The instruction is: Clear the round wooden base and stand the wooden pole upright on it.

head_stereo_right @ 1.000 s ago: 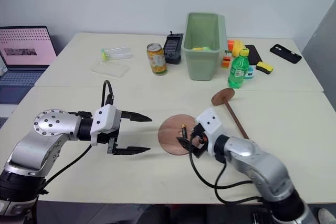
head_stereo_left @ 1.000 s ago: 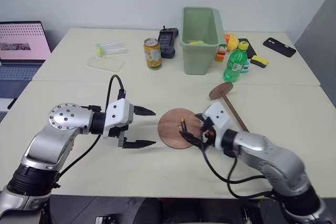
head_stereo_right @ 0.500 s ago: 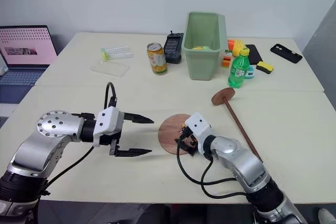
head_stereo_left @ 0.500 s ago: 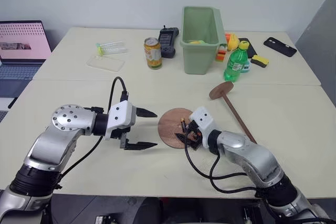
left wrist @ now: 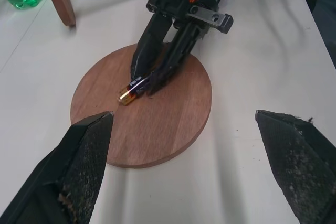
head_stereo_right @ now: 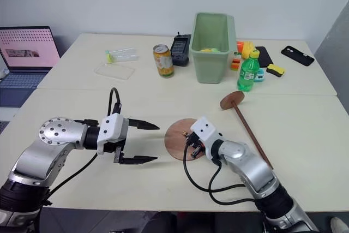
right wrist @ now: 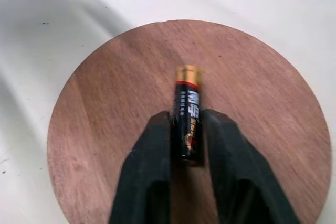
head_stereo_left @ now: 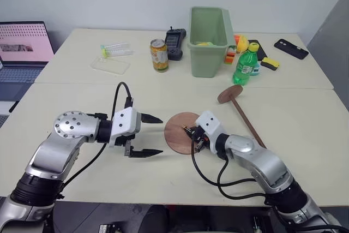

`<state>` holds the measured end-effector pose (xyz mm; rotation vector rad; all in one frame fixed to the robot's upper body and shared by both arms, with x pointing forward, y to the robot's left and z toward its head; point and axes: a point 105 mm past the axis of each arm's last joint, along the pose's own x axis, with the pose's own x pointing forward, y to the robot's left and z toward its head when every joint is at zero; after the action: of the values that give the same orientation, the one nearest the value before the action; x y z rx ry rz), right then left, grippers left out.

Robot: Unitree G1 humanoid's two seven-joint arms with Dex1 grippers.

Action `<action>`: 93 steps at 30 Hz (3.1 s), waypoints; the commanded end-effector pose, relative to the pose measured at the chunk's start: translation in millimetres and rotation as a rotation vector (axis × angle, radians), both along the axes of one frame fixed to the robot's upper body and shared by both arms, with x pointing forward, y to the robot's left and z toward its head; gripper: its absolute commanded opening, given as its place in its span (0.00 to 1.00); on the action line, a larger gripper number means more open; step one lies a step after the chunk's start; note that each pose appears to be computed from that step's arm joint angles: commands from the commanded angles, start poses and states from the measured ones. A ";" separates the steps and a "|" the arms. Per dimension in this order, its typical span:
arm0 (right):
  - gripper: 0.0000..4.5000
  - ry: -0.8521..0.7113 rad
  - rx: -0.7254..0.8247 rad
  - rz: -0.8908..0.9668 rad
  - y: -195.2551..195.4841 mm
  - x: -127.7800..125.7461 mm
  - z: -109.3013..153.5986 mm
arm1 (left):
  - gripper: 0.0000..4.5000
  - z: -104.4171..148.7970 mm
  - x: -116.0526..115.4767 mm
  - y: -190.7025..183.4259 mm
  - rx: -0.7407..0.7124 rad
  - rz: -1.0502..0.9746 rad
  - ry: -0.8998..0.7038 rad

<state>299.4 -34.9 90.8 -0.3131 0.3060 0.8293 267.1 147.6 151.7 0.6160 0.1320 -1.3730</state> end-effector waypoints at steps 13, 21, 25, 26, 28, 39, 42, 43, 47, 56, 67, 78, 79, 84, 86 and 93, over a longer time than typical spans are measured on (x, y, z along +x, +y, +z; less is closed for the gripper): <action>0.08 -0.370 0.102 -0.231 -132.8 -12.8 112.7 | 1.00 46.2 17.5 -77.1 -0.260 -0.075 -0.047; 0.08 -0.282 -0.008 -0.604 -246.7 -1.9 55.9 | 1.00 44.0 35.3 -148.7 -0.275 -0.110 -0.060; 0.08 -0.217 0.003 -0.666 -264.7 14.6 24.6 | 1.00 46.0 42.8 -178.5 -0.281 -0.097 -0.051; 0.08 -0.211 0.021 -0.688 -268.5 17.8 21.9 | 1.00 46.4 42.7 -183.0 -0.282 -0.099 -0.053; 0.08 -0.203 0.020 -0.718 -275.5 22.7 17.3 | 1.00 46.2 40.4 -191.5 -0.279 -0.112 -0.058; 0.39 -0.167 0.063 -0.756 -283.7 22.5 13.2 | 1.00 34.7 32.3 -197.1 -0.231 -0.141 -0.043; 0.55 -0.167 0.074 -0.749 -282.3 19.4 16.8 | 1.00 31.4 28.0 -195.4 -0.210 -0.166 -0.032; 0.59 -0.173 0.079 -0.747 -282.0 17.5 20.1 | 1.00 31.2 26.5 -195.3 -0.207 -0.175 -0.030; 0.81 -0.191 0.082 -0.738 -282.3 10.1 31.3 | 1.00 30.3 24.8 -196.4 -0.194 -0.184 -0.037; 0.99 -0.271 -0.044 -0.589 -260.4 -14.7 95.0 | 1.00 41.6 41.7 -177.8 -0.185 -0.113 -0.115; 0.99 -0.055 -0.044 -0.389 -168.9 -11.9 110.8 | 1.00 17.2 45.1 -59.4 0.019 -0.002 -0.113; 0.99 0.214 -0.140 -0.431 -141.1 36.1 73.8 | 1.00 -1.0 37.0 -55.7 0.022 0.044 -0.142; 0.99 0.221 -0.155 -0.433 -142.7 39.6 73.0 | 1.00 -1.6 36.3 -57.1 0.019 0.044 -0.145; 0.99 0.305 -0.173 -0.438 -147.4 53.0 70.6 | 1.00 -1.2 34.8 -66.7 -0.010 0.050 -0.162; 0.99 0.350 -0.171 -0.420 -145.4 56.4 70.2 | 1.00 -0.8 33.4 -71.1 -0.023 0.049 -0.163; 0.93 0.451 -0.189 -0.395 -143.5 68.2 68.5 | 1.00 -1.4 32.1 -78.6 -0.033 0.047 -0.175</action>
<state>361.7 -178.2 148.4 -0.2140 0.8664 0.4689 302.3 74.2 143.7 0.6755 0.0232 -1.2648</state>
